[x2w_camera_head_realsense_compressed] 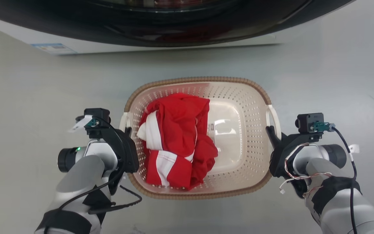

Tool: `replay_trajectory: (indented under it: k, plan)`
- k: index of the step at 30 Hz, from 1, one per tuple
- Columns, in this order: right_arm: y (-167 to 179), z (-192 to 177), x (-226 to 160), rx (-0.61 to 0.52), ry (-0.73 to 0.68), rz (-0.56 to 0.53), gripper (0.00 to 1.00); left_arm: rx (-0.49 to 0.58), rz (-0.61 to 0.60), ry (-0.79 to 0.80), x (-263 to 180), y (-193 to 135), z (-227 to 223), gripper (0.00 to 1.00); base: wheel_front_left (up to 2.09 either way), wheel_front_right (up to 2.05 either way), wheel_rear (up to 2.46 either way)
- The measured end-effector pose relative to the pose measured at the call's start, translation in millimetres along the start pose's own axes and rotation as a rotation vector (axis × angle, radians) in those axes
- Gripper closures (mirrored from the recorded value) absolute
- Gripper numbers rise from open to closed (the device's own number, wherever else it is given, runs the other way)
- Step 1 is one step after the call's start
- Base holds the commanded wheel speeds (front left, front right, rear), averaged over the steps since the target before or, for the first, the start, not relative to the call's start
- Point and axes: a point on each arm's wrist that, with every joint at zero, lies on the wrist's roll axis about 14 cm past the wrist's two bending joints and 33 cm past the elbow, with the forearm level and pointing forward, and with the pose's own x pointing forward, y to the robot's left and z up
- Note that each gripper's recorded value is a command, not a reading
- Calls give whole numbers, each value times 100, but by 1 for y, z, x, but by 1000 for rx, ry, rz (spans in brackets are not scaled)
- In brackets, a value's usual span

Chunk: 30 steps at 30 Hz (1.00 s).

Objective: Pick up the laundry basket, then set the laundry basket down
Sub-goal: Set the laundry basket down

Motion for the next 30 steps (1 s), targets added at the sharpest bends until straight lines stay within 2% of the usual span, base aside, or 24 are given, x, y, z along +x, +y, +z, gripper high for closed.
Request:
replay_trajectory:
  k: [14, 30]
  plan:
    - [-8, -5, 31, -38, -8, 15, 100, -13, 19, -13, 28, 13, -5, 100, 0, 0, 0]
    - [-11, -17, 38, -33, -1, 13, 100, 4, 19, -14, 36, 16, -9, 100, 0, 0, 0]
